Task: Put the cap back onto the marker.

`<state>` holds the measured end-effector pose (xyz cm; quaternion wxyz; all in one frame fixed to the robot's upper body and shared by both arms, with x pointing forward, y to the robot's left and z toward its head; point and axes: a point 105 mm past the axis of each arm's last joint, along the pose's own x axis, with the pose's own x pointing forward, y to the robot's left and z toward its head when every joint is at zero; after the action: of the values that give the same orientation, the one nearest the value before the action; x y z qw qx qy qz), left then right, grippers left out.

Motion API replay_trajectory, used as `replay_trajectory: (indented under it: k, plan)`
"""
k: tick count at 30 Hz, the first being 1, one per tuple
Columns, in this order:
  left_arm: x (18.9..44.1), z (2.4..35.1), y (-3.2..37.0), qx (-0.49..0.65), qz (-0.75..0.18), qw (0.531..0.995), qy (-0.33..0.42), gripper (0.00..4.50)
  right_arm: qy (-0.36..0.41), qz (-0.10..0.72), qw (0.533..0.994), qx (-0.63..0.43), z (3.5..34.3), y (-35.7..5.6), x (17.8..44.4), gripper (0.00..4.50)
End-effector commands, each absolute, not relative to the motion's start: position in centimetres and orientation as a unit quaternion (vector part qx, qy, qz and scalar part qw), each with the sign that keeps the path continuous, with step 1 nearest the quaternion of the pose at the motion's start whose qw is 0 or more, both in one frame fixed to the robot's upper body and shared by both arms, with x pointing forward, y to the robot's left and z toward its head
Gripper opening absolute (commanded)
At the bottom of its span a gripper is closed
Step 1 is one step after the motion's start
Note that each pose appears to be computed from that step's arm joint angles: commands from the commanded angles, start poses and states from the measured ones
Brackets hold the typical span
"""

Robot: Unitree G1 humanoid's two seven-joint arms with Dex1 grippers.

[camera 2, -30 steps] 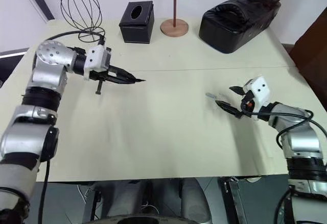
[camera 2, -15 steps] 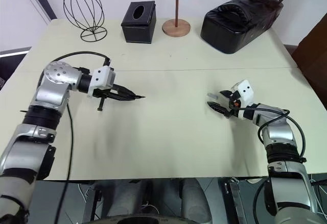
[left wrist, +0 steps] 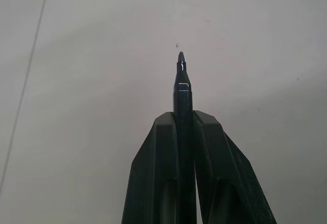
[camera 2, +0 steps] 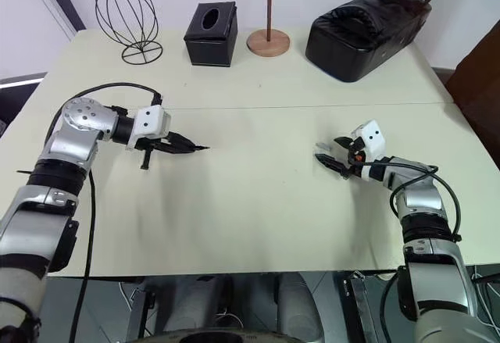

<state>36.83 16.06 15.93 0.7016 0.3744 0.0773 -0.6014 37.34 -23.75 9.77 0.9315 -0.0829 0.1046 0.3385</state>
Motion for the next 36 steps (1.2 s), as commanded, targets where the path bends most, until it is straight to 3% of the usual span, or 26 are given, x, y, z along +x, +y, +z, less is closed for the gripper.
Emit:
replay_trajectory:
  k: [1, 4, 10, 11, 19, 27, 30, 36]
  plan:
    - [37.1, 17.1, 16.1, 0.382, -0.592, 0.707, 0.057, 0.02, 0.097, 0.342, 0.931, -0.087, 10.2, -23.8, 37.5, 4.21]
    - [37.2, 17.2, 16.1, 0.379, -0.589, 0.712, 0.054, 0.0, 0.103, 0.344, 0.929, -0.088, 10.0, -23.9, 37.4, 3.31]
    - [37.3, 17.3, 16.0, 0.375, -0.585, 0.717, 0.05, 0.0, 0.106, 0.345, 0.928, -0.089, 9.9, -24.0, 37.3, 0.26]
    - [37.3, 17.3, 16.0, 0.375, -0.585, 0.718, 0.049, 0.0, 0.107, 0.346, 0.928, -0.09, 9.8, -23.9, 37.4, 0.12]
    - [37.5, 17.6, 16.2, 0.368, -0.578, 0.727, 0.046, 0.0, 0.105, 0.351, 0.924, -0.108, 10.2, -23.9, 37.3, 0.12]
    - [38.4, 20.5, 15.9, 0.342, -0.564, 0.752, 0.006, 0.0, 0.072, 0.412, 0.881, -0.222, 16.5, -21.0, 36.3, 0.12]
    - [38.2, 22.1, 14.3, 0.356, -0.579, 0.733, -0.033, 0.0, 0.045, 0.47, 0.838, -0.275, 19.2, -18.5, 34.5, 0.12]
    - [38.0, 23.3, 11.9, 0.373, -0.603, 0.702, -0.066, 0.0, 0.034, 0.526, 0.798, -0.294, 21.1, -15.7, 32.6, 0.12]
